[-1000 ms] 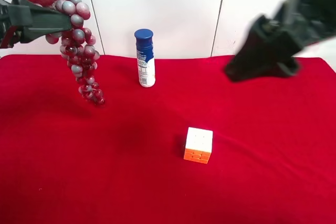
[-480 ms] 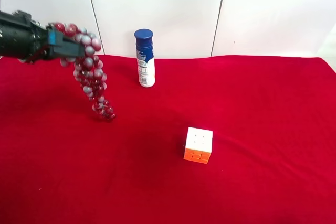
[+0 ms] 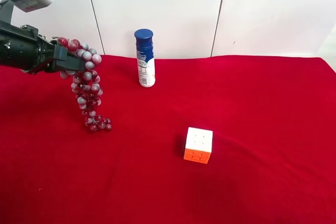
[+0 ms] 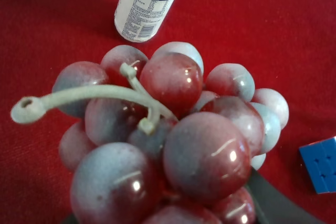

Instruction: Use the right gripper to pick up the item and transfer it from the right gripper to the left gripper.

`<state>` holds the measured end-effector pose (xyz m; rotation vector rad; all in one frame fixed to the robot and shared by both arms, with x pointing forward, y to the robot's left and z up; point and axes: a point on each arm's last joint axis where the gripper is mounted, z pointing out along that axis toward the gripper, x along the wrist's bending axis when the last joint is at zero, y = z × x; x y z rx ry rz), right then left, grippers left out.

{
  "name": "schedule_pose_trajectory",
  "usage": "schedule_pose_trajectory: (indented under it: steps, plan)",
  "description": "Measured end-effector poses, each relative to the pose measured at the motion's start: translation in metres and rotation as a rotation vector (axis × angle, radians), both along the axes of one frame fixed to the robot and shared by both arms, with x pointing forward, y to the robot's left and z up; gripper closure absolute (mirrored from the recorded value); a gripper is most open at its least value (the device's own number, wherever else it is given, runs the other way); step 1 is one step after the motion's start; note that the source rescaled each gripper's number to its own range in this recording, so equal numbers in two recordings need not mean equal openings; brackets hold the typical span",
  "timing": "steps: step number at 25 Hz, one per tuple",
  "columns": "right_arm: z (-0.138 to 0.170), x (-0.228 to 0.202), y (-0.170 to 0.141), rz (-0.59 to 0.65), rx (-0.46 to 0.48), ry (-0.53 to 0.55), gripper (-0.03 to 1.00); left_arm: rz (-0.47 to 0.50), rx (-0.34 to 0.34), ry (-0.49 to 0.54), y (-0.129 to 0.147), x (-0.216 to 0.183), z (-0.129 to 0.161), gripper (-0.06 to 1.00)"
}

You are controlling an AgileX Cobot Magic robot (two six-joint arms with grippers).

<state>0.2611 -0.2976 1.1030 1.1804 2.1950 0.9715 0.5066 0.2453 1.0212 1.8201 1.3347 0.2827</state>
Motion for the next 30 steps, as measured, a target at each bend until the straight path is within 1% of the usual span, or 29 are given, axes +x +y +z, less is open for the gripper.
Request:
schedule_pose_trajectory:
  steps: [5, 9, 12, 16, 21, 24, 30]
  plan:
    - [-0.037, -0.019, -0.017, -0.061, 0.099, -0.019, 0.04, -0.002, 0.007, 0.0, 0.0, 0.0, 0.0, 0.94]
    - [-0.054, -0.028, -0.023, -0.081, 0.17, -0.021, 0.04, 0.008, 0.017, 0.015, 0.001, 0.0, -0.001, 0.94]
    - [-0.055, -0.028, -0.022, -0.087, 0.187, -0.011, 0.04, 0.02, 0.035, 0.026, 0.003, -0.001, -0.003, 0.94]
    - [-0.053, -0.028, -0.017, -0.062, 0.241, -0.01, 0.04, 0.023, 0.051, 0.033, 0.004, -0.001, -0.004, 0.94]
    - [-0.053, -0.028, -0.017, -0.06, 0.247, -0.017, 0.04, 0.043, 0.074, 0.031, 0.007, 0.003, -0.008, 0.94]
    - [-0.053, -0.027, -0.017, -0.063, 0.244, -0.025, 0.04, 0.041, 0.078, 0.067, 0.007, 0.007, -0.018, 0.94]
    - [-0.053, -0.021, -0.016, -0.072, 0.245, -0.09, 0.04, 0.049, 0.082, 0.146, 0.007, 0.016, -0.041, 0.94]
